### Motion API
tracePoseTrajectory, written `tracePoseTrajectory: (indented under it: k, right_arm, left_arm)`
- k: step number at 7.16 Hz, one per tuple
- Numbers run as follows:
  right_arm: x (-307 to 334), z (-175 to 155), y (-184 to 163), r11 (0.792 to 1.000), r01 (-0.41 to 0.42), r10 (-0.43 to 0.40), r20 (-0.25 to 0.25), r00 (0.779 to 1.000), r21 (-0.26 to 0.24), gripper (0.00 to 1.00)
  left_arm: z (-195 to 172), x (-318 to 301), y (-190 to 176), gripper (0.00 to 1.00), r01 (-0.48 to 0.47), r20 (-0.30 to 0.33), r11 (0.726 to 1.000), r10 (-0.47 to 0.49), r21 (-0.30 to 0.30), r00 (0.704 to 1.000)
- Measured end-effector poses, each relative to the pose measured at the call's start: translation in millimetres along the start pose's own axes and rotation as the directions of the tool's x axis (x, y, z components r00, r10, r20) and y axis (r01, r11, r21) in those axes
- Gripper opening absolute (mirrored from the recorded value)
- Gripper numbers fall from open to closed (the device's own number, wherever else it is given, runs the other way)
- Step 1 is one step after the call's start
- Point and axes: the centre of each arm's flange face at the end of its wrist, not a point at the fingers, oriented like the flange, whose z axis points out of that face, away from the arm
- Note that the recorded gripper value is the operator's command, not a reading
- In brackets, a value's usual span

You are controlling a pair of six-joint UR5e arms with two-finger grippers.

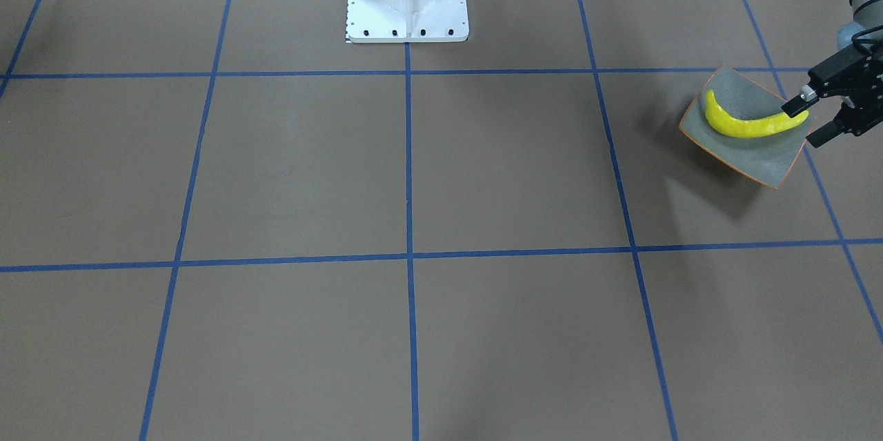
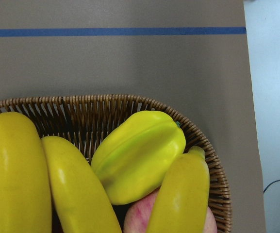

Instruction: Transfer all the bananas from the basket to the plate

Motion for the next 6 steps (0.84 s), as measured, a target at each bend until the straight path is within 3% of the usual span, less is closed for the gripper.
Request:
tracePoseTrajectory:
  k: [2,3,4,6]
  right_arm:
    - [-2,7,1,1.0,0.008,-0.008,0.002,1.0,-0.013,0.39]
    - [-3,10,2,1.0,0.019,-0.019,-0.002,1.0,-0.014,0.14]
    - [-1,13,3,1.0,0.028,-0.028,-0.013,1.0,-0.013,0.0]
    - [-3,9,-2,0.999,0.051,-0.051,-0.04,0.998,-0.001,0.0]
  left_arm:
    - [0,0,-1,0.99,-0.001,0.0,1.0,0.001,0.001,1.0]
    - [0,0,-1,0.99,0.0,0.0,1.0,0.0,0.001,1.0]
    - [1,0,-1,0.99,0.001,0.001,1.0,-0.001,0.0,1.0]
    - [1,-1,-1,0.99,0.003,0.002,1.0,-0.003,0.0,1.0]
